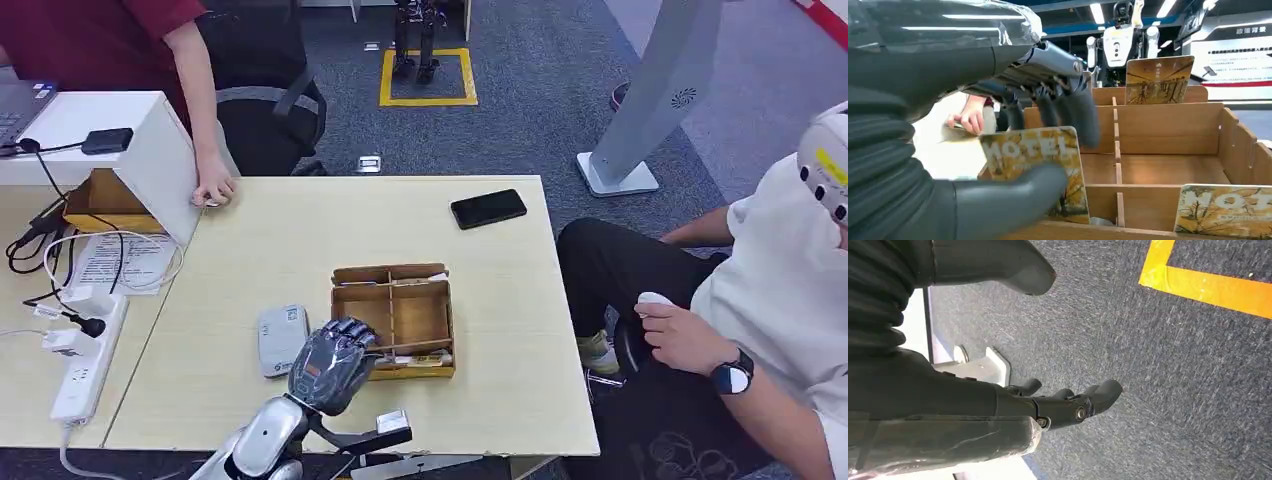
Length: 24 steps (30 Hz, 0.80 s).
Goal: Pass the card to the sensor for recognition and then transmit it.
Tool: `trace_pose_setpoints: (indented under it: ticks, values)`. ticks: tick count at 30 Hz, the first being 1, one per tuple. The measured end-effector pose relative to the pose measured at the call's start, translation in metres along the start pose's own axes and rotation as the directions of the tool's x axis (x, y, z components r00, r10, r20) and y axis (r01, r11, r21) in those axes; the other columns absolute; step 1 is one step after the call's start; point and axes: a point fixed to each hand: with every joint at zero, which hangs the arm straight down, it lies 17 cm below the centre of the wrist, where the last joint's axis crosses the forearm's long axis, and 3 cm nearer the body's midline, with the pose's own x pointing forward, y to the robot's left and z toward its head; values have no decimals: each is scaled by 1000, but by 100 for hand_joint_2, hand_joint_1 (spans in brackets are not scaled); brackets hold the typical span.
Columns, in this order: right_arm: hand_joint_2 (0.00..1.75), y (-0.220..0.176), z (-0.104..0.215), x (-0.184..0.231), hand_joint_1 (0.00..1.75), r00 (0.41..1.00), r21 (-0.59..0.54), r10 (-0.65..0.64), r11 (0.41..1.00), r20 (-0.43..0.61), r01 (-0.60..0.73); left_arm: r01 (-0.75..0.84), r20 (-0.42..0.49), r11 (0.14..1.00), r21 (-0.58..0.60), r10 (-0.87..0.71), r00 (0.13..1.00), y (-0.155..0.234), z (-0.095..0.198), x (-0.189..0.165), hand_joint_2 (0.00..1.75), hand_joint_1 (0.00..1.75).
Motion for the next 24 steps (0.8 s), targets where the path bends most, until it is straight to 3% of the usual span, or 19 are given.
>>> trace_pose_setpoints:
  ticks: [24]
  values:
    - [175,-1,0,3,0,1000,-9,2,1000,14,-2,-63,-1,998,-22,63,998,-3,-1,0,175,175]
